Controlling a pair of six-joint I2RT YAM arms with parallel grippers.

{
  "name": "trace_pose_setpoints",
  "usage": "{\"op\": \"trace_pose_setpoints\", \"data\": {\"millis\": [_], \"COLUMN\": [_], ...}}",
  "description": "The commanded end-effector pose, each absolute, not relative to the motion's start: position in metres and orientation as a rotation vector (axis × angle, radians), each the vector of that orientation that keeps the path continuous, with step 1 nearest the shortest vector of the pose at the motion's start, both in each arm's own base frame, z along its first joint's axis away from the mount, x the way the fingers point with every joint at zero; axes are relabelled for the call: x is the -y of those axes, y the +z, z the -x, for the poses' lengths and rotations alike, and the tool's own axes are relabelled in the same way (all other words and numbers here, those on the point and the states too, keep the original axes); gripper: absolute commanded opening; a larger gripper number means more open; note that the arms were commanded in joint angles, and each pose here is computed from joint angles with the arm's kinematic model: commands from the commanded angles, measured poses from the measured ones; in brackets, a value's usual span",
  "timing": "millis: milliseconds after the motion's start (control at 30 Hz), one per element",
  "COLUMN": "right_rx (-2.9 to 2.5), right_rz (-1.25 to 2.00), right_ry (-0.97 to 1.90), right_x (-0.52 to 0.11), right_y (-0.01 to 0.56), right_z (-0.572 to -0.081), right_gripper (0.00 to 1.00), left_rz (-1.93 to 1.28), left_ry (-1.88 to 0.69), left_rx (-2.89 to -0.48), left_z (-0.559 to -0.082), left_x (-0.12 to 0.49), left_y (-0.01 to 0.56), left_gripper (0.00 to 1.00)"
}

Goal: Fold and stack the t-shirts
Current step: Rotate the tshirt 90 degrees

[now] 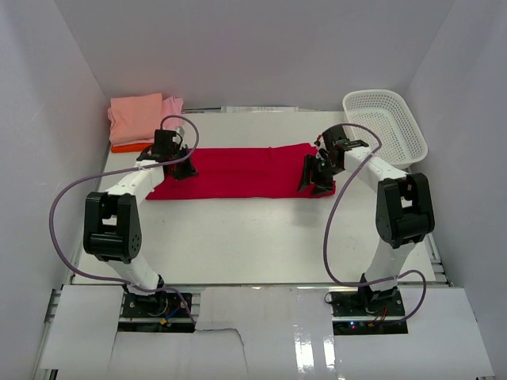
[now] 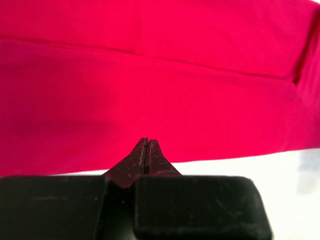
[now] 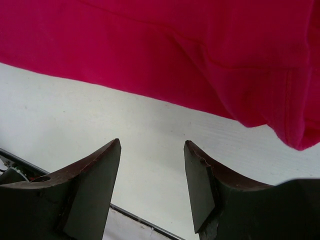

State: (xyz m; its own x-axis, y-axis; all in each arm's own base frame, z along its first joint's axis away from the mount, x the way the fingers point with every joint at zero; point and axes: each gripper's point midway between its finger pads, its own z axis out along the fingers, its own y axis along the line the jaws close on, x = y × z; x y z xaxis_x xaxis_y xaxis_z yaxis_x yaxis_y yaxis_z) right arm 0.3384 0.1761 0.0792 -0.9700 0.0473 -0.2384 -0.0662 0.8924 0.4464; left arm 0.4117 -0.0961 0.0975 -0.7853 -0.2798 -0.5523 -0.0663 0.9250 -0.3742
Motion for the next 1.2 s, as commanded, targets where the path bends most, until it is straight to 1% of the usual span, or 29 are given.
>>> {"op": "trace_pose_setpoints", "data": {"millis": [0, 100, 400, 500, 633, 900, 1033, 1167], "right_rx": [-2.808, -2.827, -2.838, -2.836, -2.852, -2.9, -2.888, -2.871], "right_rz": [0.019, 0.018, -0.013, -0.021, -0.03, -0.046, -0.05, -0.072], "right_ry": [0.631, 0.623, 0.523, 0.488, 0.453, 0.375, 0.369, 0.381], "right_x": [-0.174, -0.175, -0.167, -0.163, -0.161, -0.151, -0.146, -0.143], "right_y": [0.073, 0.064, 0.051, 0.051, 0.043, 0.02, 0.018, 0.02], "right_z": [-0.355, -0.359, -0.371, -0.377, -0.384, -0.399, -0.408, -0.421], "right_gripper": [0.6, 0.6, 0.6, 0.6, 0.6, 0.6, 0.6, 0.6], "left_rz": [0.219, 0.225, 0.232, 0.25, 0.259, 0.254, 0.278, 0.306], "left_ry": [-0.373, -0.329, -0.21, -0.178, -0.157, -0.123, -0.11, -0.156], "left_rx": [-2.407, -2.43, -2.451, -2.455, -2.483, -2.539, -2.568, -2.616], "left_z": [-0.423, -0.428, -0.441, -0.441, -0.437, -0.42, -0.412, -0.396], "left_x": [0.082, 0.074, 0.051, 0.041, 0.031, 0.023, 0.018, 0.024], "left_y": [0.094, 0.078, 0.053, 0.048, 0.037, 0.014, 0.001, -0.01], "left_gripper": [0.0, 0.0, 0.0, 0.02, 0.03, 0.0, 0.0, 0.0]}}
